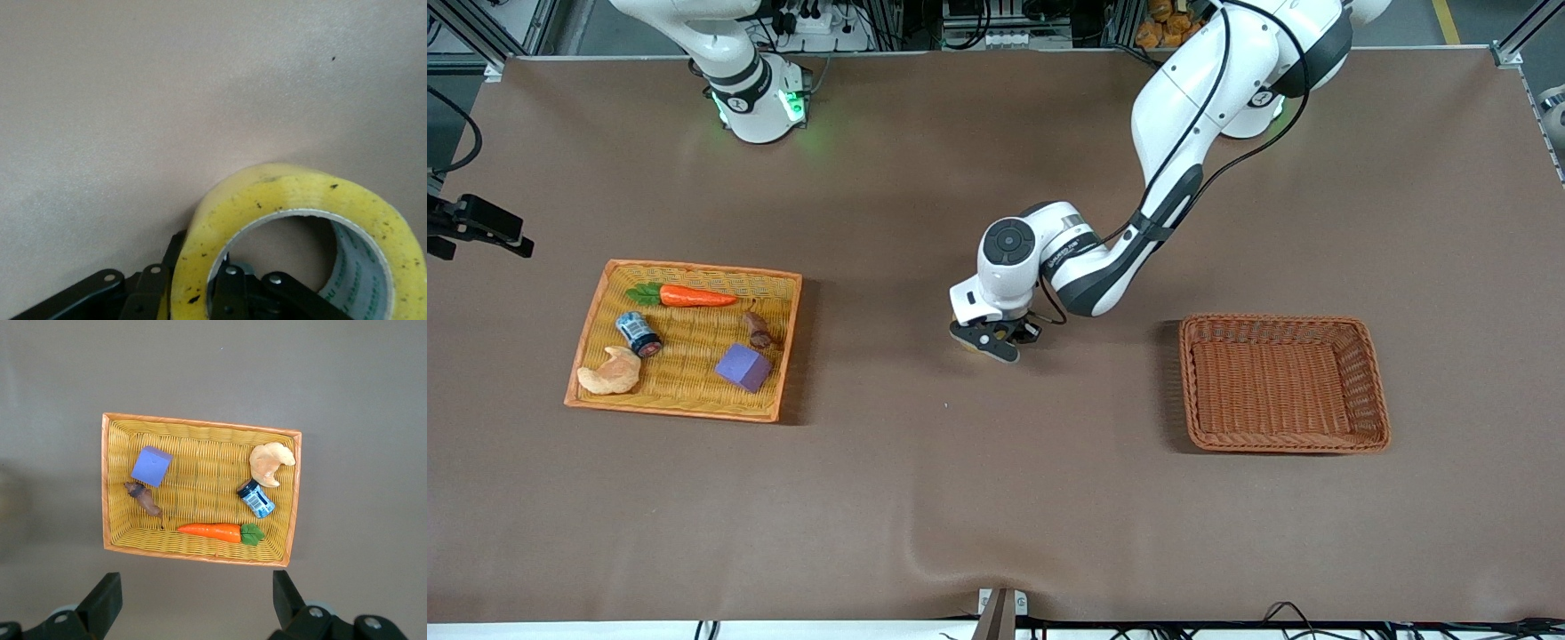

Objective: Transfer tape with both arms
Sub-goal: 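Lift the tape roll with the left gripper and carry it over the basket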

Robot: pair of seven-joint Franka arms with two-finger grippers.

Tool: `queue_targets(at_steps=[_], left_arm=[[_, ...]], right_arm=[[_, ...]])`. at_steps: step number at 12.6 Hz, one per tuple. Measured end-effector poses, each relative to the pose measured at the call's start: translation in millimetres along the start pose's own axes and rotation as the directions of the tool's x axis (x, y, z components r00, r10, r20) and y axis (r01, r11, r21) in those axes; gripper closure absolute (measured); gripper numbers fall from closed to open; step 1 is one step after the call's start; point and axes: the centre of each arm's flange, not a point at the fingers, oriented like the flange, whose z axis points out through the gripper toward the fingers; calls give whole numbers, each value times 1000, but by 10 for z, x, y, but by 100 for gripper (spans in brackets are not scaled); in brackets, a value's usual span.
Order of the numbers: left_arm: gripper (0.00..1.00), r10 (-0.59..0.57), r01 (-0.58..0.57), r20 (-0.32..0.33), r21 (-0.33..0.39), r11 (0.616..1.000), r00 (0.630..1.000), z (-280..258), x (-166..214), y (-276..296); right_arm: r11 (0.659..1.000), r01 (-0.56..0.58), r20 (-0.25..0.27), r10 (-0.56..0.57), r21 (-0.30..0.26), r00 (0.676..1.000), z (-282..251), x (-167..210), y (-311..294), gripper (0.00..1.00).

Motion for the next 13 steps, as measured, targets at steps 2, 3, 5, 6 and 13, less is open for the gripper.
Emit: queue_targets(at_steps=[2,3,5,6,13], left_arm=[[78,-2,2,7,6,1000,1000,-7,1,-17],[78,-5,4,18,14,1000,1000,-19,2,-40],[78,-17,16,35,33,999,999,-79,24,-135],[78,-28,26,39,42,999,999,-141,52,-216],[78,11,-5,64,-95,995,998,-908,334,-1507]], right_arm=[[1000,0,0,0,0,1000,0,0,0,0],[1000,0,0,0,0,1000,-1,0,0,0],[1000,0,0,0,0,1000,-1,0,0,0],[1000,0,0,0,0,1000,-1,0,0,0],[1000,-1,0,1,0,1000,0,0,3,0]])
